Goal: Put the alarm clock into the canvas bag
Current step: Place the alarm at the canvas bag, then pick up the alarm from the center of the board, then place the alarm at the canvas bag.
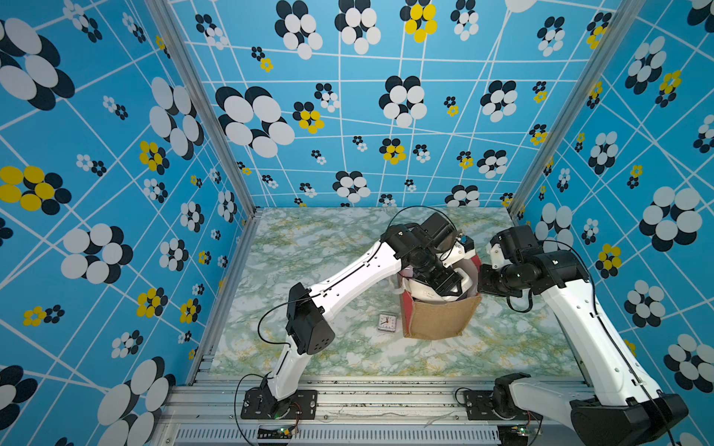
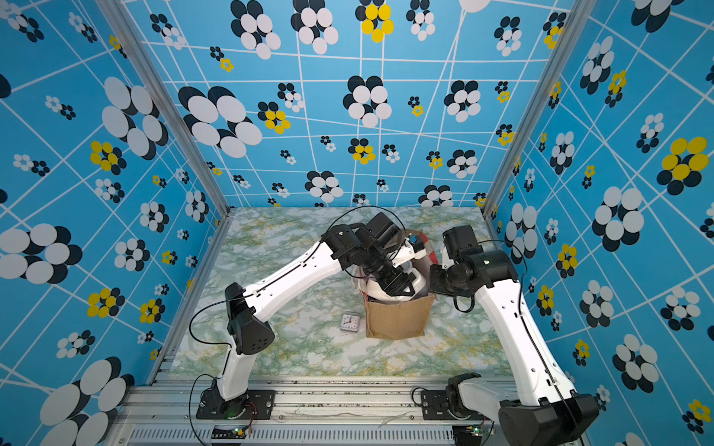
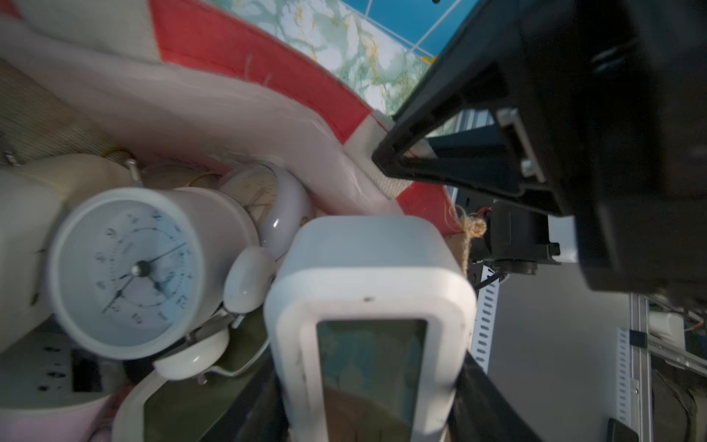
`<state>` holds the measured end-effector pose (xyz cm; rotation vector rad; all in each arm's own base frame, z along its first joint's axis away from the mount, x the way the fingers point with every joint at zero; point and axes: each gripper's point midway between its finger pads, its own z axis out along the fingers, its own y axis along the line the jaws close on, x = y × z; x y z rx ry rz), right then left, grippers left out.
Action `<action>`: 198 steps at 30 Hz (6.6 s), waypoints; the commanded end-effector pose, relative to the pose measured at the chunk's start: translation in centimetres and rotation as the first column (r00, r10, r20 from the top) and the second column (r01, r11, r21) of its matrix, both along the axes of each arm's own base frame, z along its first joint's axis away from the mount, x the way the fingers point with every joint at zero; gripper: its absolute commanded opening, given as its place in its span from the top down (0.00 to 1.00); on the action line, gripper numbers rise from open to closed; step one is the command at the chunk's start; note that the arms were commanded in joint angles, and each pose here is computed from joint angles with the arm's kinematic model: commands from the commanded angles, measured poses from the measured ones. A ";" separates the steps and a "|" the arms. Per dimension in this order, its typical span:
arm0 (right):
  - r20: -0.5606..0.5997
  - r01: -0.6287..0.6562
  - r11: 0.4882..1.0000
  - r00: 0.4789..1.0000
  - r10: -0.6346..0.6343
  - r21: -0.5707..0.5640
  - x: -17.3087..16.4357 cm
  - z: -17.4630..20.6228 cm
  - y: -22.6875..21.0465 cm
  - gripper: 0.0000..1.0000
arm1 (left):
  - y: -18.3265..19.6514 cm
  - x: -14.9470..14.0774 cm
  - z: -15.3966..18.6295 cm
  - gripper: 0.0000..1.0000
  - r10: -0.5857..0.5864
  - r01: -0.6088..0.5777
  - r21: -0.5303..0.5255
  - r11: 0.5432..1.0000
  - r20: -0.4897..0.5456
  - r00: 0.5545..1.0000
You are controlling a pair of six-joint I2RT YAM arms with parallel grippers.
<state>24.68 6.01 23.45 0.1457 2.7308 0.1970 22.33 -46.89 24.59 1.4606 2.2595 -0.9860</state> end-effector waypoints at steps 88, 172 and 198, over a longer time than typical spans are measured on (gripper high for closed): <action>-0.010 -0.011 0.999 1.000 0.011 -0.040 -0.1 -0.3 -0.5 1.00 | 16.4 -4.2 -10.3 0.01 -0.247 0.294 -0.099 0.951 0.331 0.911; -0.008 -0.012 0.999 1.000 0.012 -0.049 -0.6 -0.2 -0.8 1.00 | 19.4 -0.2 -2.5 0.53 -0.113 0.173 -0.051 0.984 0.574 0.811; 0.008 -0.007 0.999 1.000 0.008 -0.032 -0.4 0.1 -0.6 1.00 | 5.9 8.8 5.5 0.52 0.020 0.169 -0.209 0.963 0.683 0.730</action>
